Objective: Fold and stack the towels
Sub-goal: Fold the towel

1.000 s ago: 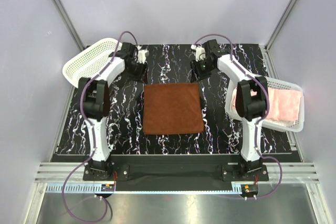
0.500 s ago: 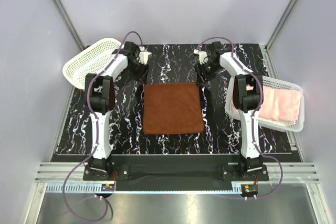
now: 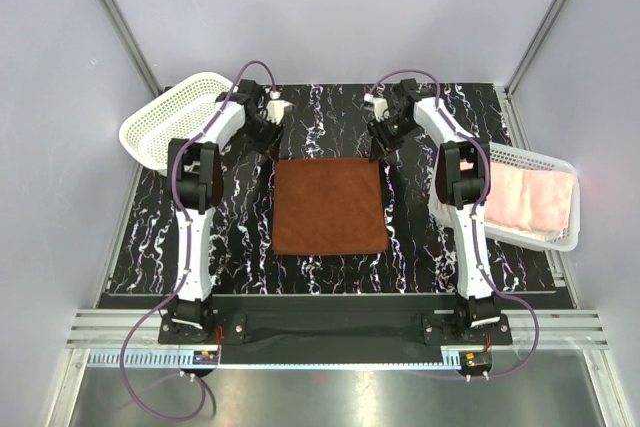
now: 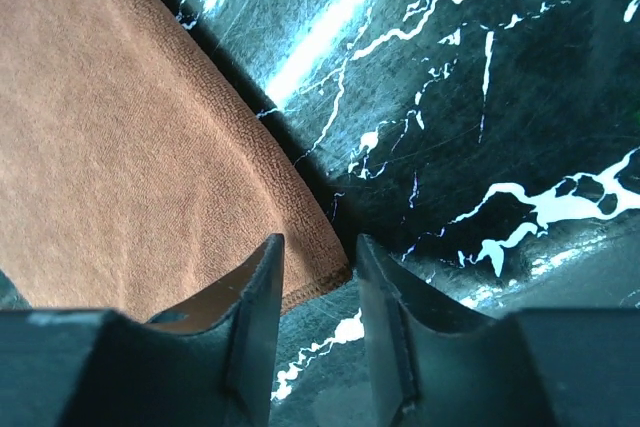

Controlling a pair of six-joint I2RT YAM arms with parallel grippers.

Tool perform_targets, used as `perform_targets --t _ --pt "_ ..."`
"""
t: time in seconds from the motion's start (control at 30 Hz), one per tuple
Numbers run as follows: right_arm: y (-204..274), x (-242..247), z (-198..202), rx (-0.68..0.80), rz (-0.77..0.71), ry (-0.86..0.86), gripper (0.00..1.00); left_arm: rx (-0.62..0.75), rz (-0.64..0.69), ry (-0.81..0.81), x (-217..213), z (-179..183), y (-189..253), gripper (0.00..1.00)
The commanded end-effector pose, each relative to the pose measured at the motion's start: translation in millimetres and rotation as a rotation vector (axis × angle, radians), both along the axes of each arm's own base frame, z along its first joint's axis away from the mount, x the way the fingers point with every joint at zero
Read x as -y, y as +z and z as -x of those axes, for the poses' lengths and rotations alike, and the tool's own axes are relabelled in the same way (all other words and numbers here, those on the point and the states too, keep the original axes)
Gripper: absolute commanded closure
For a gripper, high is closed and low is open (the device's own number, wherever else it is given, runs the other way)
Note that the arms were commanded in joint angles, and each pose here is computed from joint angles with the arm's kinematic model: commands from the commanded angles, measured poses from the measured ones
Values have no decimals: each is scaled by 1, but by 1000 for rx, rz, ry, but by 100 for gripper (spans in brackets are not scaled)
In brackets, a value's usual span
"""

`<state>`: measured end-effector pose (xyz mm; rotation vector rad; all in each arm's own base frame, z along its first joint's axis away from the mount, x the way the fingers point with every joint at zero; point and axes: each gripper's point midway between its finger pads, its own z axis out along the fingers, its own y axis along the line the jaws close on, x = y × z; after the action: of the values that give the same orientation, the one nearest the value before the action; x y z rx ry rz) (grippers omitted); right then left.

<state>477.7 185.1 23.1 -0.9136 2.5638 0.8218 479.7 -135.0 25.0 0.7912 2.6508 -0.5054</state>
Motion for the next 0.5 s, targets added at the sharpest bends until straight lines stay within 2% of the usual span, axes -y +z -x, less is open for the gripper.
perform_targets --t 0.0,0.23,0.27,0.3,0.37,0.4,0.47 --pt "8 0 -1 3 -42 33 59 -26 25 -40 2 1 -10 58" --pt "6 4 2 -25 -83 40 68 -24 34 -55 2 -1 -9 75" --pt "5 6 3 -31 -82 40 77 -28 34 -55 2 0 -10 78" --pt "3 6 3 -29 -77 45 82 -29 29 -54 1 0 -10 90" --pt "0 8 6 -42 -72 50 94 -26 20 -51 -1 -1 -9 100" --pt "-1 9 5 -36 -70 54 100 -28 16 -44 -3 -1 -10 100" --pt "-4 12 5 -40 -62 49 100 -25 6 -35 -7 -3 -10 100"
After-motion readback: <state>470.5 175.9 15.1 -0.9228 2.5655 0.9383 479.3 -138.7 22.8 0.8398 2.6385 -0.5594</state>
